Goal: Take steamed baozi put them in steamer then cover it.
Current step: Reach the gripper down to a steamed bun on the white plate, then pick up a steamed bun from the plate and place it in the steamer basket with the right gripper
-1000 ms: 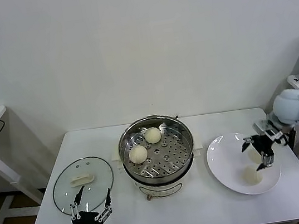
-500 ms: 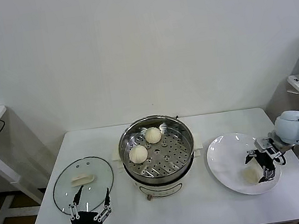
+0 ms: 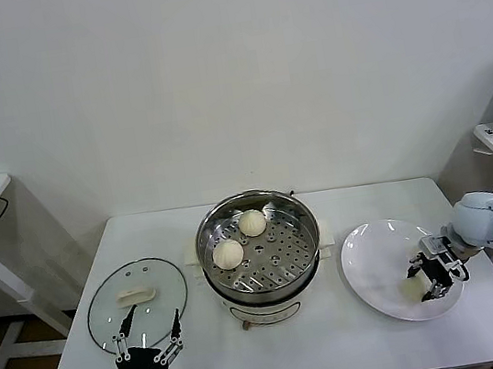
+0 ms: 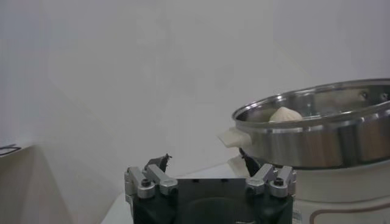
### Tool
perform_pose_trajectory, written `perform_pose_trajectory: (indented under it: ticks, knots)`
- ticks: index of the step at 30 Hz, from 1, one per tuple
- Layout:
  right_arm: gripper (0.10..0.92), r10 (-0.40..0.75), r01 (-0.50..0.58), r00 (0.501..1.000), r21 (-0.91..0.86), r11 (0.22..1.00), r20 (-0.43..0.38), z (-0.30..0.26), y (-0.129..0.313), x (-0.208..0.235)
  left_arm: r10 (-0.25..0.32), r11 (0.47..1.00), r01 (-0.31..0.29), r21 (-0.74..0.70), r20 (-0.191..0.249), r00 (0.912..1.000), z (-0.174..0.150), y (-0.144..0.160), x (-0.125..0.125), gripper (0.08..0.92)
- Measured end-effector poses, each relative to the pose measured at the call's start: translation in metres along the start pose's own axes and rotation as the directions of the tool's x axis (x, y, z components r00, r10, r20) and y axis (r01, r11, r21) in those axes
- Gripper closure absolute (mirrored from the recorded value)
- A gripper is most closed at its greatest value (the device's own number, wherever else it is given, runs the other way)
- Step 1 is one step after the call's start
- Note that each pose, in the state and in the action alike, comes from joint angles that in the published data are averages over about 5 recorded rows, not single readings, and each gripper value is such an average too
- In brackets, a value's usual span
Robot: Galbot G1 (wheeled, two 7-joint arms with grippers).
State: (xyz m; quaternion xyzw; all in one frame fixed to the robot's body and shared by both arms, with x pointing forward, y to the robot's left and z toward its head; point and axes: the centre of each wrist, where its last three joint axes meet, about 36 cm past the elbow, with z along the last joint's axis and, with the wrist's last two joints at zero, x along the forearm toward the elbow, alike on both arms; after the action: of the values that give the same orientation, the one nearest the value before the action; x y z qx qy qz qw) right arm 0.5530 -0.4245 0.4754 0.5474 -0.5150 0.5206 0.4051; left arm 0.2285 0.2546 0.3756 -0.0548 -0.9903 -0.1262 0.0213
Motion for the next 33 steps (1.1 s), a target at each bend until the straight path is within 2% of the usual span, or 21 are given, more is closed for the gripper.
perform_pose_trajectory:
  ticks: [9,15,19,23,33]
  knots:
    - [0.423,0.049,-0.054,0.998,0.175,0.983,0.031,-0.040,-0.049,0.064,0.007,1.000,-0.007,0.004,0.003,1.0000,-0.003,-0.002,0.000,0.177]
    - [0.398,0.080,-0.100,0.995,0.427,0.899,0.064,-0.107,-0.093,0.128,0.010,1.000,-0.010,0.007,0.004,0.9999,-0.005,-0.004,0.001,0.177]
    - [0.390,0.086,-0.108,0.994,0.609,0.786,0.065,-0.165,-0.112,0.159,0.010,1.000,-0.010,0.007,0.005,0.9999,-0.007,-0.003,0.003,0.177]
    - [0.386,0.085,-0.098,0.995,0.761,0.642,0.057,-0.224,-0.122,0.176,0.011,1.000,-0.011,0.009,0.005,0.9999,-0.011,-0.002,0.004,0.177]
    - [0.386,0.062,-0.006,0.998,0.962,0.272,-0.011,-0.343,-0.121,0.166,0.017,1.000,-0.017,0.026,0.014,0.9998,-0.025,-0.001,0.005,0.177]
